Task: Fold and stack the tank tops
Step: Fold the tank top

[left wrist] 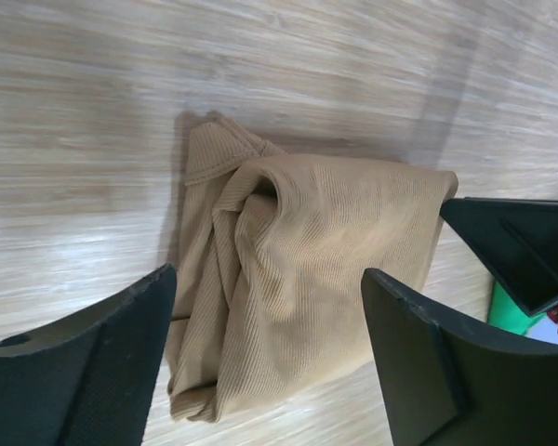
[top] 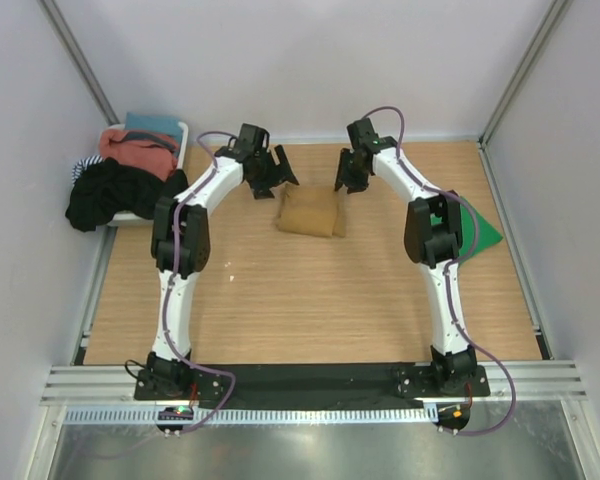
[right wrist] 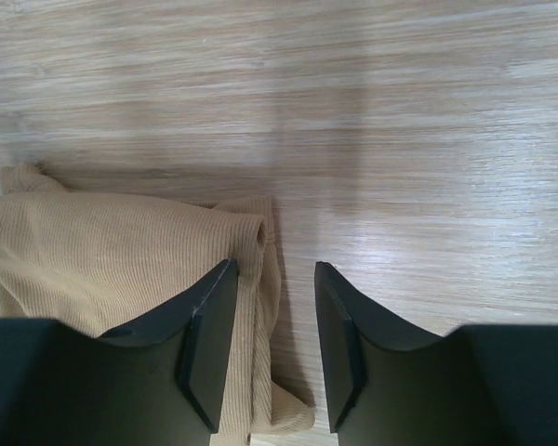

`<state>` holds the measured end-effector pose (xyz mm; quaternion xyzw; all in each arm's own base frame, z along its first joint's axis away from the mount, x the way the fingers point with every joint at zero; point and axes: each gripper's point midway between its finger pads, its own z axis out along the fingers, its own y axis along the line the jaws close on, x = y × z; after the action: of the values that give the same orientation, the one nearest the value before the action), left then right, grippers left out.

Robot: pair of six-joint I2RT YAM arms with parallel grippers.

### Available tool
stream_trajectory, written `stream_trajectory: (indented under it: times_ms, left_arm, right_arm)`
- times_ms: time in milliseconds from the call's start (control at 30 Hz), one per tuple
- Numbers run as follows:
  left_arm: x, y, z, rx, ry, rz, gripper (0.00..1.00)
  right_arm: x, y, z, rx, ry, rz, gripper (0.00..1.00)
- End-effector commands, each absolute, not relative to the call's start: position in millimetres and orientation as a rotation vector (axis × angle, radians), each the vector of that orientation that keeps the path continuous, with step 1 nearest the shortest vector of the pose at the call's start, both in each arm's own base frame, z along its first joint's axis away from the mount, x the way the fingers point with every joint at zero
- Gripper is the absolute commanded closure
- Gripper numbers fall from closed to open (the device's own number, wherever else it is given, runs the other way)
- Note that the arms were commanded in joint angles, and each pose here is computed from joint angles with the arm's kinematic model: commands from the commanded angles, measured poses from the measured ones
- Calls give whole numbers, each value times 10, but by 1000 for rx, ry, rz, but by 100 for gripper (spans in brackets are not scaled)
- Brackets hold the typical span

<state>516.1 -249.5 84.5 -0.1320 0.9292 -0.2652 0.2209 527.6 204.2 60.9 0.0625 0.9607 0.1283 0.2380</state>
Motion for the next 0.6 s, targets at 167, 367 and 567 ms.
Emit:
stream_trajectory:
  times_ms: [167, 367, 567]
  left_arm:
    - [5142, -2311, 2008, -271, 2337, -690, 19]
    - [4796, -2566, 1989, -218, 2341, -877, 56]
    - [4698, -2750, 1470, -237, 2439, -993, 100]
  right_arm:
    - [5302, 2060, 1466, 116, 2451, 389, 53]
    - [4874, 2366, 1598, 18, 2428, 702, 89]
    - [4567, 2502, 1214, 9, 2464, 880, 99]
